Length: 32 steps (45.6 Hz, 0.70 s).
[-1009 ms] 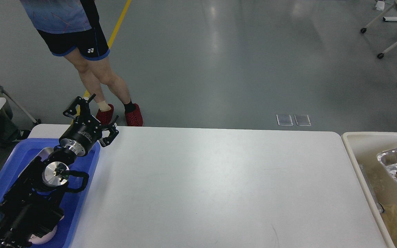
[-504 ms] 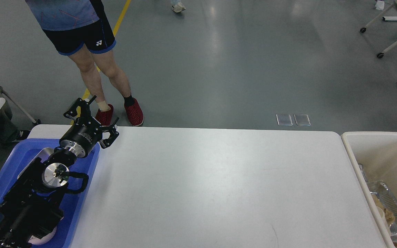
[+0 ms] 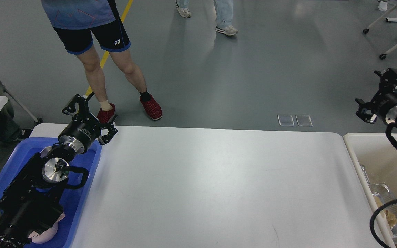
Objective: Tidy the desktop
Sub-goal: 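Release the foil container into the bin and withdraw the right gripper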
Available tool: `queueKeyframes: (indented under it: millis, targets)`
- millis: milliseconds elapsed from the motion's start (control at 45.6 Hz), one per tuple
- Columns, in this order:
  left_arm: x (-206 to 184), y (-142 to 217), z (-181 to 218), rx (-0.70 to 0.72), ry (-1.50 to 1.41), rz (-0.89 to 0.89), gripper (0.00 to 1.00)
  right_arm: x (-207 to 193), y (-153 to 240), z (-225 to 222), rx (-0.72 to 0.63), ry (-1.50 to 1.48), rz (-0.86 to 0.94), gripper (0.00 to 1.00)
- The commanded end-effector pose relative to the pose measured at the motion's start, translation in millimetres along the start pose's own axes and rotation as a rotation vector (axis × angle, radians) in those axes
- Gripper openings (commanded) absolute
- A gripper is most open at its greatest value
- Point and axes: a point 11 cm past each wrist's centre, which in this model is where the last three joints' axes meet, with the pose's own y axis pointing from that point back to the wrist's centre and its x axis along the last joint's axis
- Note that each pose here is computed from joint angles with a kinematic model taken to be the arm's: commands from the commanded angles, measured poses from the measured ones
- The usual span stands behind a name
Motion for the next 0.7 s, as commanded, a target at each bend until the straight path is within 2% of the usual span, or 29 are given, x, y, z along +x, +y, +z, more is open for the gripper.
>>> queueKeyframes:
  millis: [0, 197, 460, 680]
  targets:
    - [-0.8, -0.5, -0.2, 0.000, 0.001, -0.001, 0.96, -29.4, -4.3, -10.3, 0.181, -0.046, -0.064, 1.00]
    - [1.5, 1.3, -3.3, 0.004, 0.004, 0.004, 0.96, -45.4, -2.2, 16.3, 0.204, -0.127, -0.089, 1.00]
    - [-1.6, -0.8, -1.2, -0.001, 0.004, -0.003, 0.96, -107.5, 20.2, 70.9, 0.160, -0.246, -0.261, 1.00]
    - [0.4, 0.5, -2.1, 0.001, 0.004, 0.002, 0.96, -120.2, 22.2, 71.6, 0.194, -0.345, -0.256, 1.00]
